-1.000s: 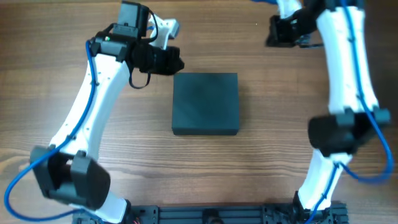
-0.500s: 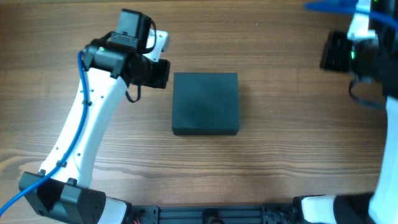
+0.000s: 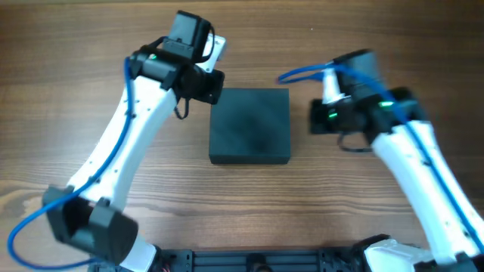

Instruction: Pack container

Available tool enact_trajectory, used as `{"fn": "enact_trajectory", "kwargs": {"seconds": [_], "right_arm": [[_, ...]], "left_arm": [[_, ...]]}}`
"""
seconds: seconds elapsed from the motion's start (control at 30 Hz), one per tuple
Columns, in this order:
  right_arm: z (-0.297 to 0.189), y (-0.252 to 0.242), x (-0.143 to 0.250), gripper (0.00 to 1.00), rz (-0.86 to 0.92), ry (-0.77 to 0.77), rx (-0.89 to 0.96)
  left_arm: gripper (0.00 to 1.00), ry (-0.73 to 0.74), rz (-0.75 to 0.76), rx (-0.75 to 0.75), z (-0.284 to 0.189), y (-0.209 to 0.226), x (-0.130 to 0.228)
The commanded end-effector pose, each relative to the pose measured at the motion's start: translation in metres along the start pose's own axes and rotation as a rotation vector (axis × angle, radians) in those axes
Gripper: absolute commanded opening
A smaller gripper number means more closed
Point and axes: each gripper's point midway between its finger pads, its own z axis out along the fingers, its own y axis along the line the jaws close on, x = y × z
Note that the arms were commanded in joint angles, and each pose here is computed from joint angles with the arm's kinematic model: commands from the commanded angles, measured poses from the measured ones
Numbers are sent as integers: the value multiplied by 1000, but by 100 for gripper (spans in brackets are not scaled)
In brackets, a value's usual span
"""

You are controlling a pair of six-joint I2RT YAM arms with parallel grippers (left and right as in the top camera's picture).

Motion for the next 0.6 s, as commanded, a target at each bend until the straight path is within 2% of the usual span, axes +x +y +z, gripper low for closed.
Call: {"fn": "enact_trajectory", "kwargs": {"seconds": [0.0,0.33,0.57], "right_arm": [[32,21,7,7,-32,49,10],[109,42,24,7,-101,195,36],[134,39,34,6,-113,252,57]], "left_arm": [[4,51,30,2,34,-2,-2],[4,170,26,8,96,0,12],[4,215,21,44,120,-5,20]]}}
